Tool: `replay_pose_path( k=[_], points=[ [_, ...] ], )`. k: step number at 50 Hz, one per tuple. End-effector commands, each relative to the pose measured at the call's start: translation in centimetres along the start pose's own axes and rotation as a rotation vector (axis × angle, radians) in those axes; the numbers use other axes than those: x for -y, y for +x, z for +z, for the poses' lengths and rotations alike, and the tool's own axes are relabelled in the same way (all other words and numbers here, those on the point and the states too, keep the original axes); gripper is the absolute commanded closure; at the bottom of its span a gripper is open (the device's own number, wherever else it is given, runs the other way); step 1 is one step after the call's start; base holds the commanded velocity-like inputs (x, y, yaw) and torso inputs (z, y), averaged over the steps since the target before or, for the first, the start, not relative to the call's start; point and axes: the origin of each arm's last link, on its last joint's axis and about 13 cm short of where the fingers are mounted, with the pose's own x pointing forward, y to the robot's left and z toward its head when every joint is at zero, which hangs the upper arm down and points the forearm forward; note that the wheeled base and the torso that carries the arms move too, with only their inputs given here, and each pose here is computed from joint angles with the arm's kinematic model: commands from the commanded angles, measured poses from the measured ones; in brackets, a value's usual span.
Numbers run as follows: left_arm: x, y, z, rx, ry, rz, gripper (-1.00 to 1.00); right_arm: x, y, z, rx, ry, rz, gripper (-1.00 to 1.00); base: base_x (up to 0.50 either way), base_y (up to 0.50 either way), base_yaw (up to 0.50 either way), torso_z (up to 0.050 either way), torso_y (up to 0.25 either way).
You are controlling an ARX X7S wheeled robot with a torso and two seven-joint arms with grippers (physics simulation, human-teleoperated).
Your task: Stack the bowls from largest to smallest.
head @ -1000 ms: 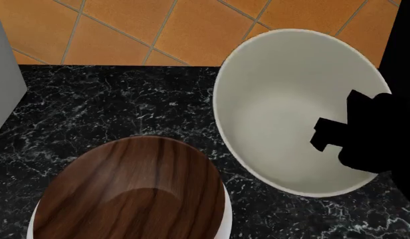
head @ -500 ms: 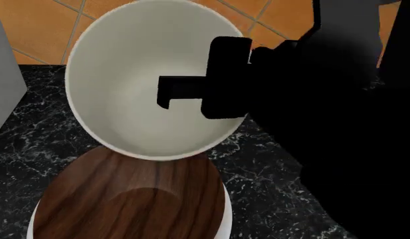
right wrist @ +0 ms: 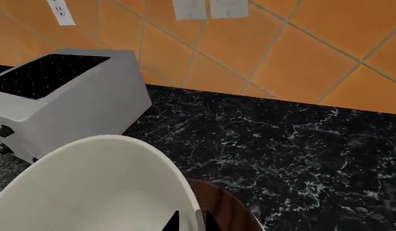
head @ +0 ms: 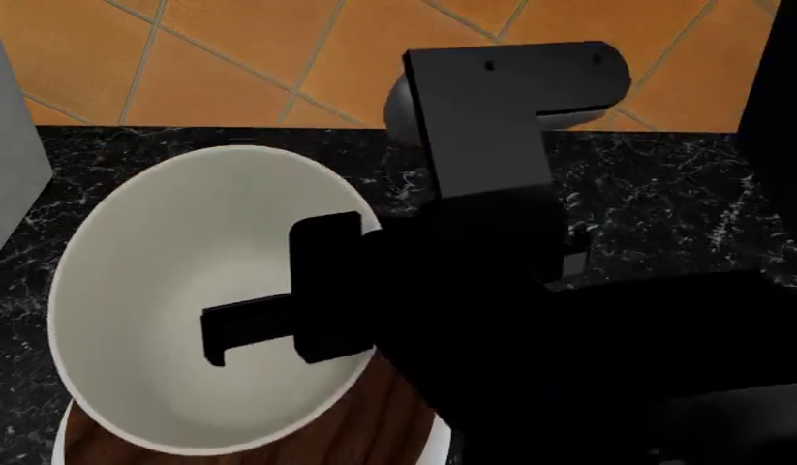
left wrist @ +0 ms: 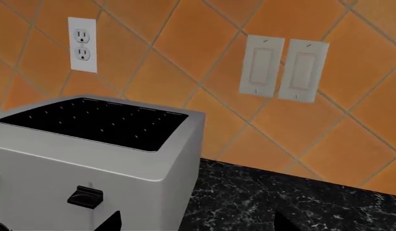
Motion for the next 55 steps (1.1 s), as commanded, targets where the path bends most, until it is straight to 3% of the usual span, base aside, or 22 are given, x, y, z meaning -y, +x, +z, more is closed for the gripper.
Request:
replay_pose_path(
  k=[1, 55],
  points=[
    [-0.1, 0.0, 0.1, 0.020, -0.032, -0.004, -1.00, -0.1, 0.4, -1.7, -0.019, -0.018, 0.026, 1.00, 0.00, 0.00, 0.00, 0.000, 0.000],
    [-0.3, 0.0, 0.1, 0.018, -0.028, -0.007, -1.00, 1.1, 4.3, -6.8, -0.138, 0.027, -0.007, 1.00, 0.00, 0.00, 0.00, 0.000, 0.000]
  ],
)
